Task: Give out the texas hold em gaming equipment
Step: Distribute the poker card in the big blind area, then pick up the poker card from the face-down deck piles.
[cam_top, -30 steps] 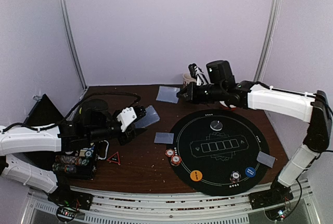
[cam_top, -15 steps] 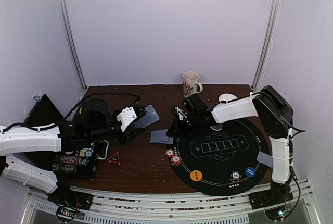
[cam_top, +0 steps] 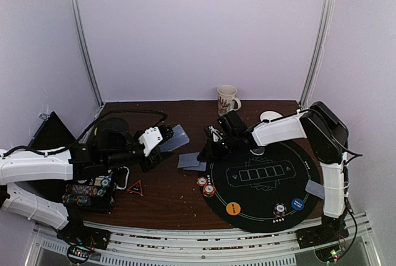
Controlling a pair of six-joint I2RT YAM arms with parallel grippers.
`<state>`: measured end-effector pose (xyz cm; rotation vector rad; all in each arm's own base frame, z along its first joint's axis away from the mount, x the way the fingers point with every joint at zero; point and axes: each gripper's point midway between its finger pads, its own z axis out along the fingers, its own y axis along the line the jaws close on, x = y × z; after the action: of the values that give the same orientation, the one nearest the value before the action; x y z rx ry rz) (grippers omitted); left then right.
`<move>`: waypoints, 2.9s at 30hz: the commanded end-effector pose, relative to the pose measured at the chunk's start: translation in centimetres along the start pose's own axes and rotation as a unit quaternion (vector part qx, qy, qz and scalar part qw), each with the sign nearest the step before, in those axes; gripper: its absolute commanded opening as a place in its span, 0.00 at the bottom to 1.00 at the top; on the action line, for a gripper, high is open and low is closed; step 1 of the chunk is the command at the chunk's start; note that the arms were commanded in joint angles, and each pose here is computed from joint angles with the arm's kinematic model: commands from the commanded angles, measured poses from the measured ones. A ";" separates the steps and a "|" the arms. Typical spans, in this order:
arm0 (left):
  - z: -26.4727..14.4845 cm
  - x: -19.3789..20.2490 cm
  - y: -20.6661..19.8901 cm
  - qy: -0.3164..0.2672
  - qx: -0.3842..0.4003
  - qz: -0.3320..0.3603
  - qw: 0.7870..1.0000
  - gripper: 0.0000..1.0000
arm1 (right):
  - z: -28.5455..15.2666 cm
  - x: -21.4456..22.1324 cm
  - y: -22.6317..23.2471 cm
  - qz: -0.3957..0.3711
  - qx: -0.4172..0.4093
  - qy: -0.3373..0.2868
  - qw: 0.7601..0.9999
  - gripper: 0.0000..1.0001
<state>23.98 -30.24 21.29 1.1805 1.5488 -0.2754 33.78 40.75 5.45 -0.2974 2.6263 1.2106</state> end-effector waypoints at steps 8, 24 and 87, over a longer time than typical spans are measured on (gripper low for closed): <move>0.0 -1.1 0.6 -0.026 -0.013 0.002 1.000 0.47 | 0.4 0.6 -2.6 0.051 0.042 -0.002 0.998 0.00; -0.1 -1.2 0.7 -0.028 -0.016 0.004 0.999 0.48 | -2.8 -0.4 -1.7 0.010 0.111 -0.019 0.994 0.29; -0.5 -1.6 0.4 -0.036 -0.007 0.021 0.999 0.44 | -13.6 0.2 18.3 -0.357 0.093 -0.089 0.925 0.12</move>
<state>23.63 -30.26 20.76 1.2285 1.5267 -0.2626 27.47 42.96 24.87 -0.9514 2.1547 0.6853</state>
